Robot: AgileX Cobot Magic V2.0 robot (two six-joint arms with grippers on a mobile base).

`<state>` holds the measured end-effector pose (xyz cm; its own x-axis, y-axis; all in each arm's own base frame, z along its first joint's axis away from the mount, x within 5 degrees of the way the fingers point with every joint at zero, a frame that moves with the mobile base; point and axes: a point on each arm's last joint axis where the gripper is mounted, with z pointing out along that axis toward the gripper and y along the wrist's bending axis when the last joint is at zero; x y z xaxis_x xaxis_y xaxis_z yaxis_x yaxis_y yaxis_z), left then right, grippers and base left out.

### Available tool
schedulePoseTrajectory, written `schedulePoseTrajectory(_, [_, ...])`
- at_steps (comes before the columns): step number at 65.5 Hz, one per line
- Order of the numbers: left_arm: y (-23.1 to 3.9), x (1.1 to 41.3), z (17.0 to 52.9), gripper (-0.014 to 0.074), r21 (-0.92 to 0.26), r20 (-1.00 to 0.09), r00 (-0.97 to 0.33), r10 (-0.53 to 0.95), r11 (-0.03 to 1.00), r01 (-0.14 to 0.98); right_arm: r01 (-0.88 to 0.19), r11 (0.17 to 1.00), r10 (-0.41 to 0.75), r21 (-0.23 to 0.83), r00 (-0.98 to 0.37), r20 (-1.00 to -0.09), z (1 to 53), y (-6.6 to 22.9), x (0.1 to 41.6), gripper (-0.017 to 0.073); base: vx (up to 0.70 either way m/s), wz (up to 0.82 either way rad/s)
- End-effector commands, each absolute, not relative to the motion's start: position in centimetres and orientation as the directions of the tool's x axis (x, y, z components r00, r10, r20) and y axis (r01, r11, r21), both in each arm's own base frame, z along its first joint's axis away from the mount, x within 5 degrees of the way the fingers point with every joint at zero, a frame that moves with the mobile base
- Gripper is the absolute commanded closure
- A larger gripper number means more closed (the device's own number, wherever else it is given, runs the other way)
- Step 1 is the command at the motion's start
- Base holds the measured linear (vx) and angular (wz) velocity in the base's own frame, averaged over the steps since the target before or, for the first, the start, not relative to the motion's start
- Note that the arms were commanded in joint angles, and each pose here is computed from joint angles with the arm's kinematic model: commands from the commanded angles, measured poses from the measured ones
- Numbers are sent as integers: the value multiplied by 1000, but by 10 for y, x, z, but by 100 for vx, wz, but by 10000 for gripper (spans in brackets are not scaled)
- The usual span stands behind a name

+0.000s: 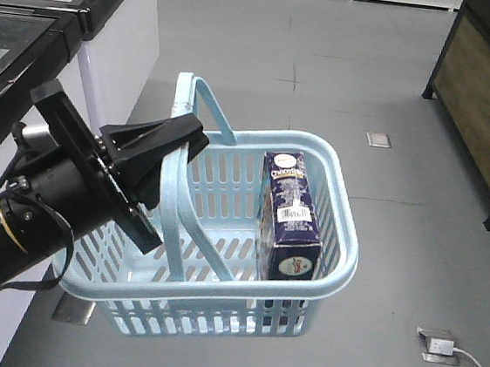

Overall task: Left arm holds basket, right arm returns cookies
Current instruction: 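Lift the basket by its handle with the left gripper, then hold the basket steady in front of the robot with the left gripper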

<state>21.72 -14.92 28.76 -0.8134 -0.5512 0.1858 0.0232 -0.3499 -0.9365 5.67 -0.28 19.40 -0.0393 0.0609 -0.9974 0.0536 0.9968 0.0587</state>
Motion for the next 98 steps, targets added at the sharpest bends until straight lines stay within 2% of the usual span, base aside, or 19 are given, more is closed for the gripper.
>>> schedulePoseTrajectory(1, [-148, 202, 317, 599, -836, 170, -863, -477, -534, 130, 56, 997, 50, 51, 29, -998, 195, -3, 56, 566, 0, 0])
schedulePoseTrajectory(28, [-166, 178, 306, 599, -857, 139, -901, -411, -506, 98, 56, 997, 50, 51, 29, -998, 195, -3, 56, 566, 0, 0])
schedulePoseTrajectory(46, [-153, 166, 301, 599, -843, 179, -870, -460, -528, 106, 56, 997, 50, 51, 29, -998, 195, -3, 56, 566, 0, 0])
schedulePoseTrajectory(62, [-150, 159, 307, 598, -833, 152, -878, -455, -537, 134, 56, 997, 50, 51, 29, -998, 195, -3, 56, 566, 0, 0])
schedulePoseTrajectory(73, [-152, 155, 307, 598, -846, 128, -892, -434, -517, 130, 56, 997, 50, 51, 29, -998, 195, -3, 56, 566, 0, 0])
schedulePoseTrajectory(98, [-161, 150, 305, 596, -853, 150, -896, -418, -513, 96, 56, 997, 50, 51, 29, -998, 195, -3, 56, 566, 0, 0])
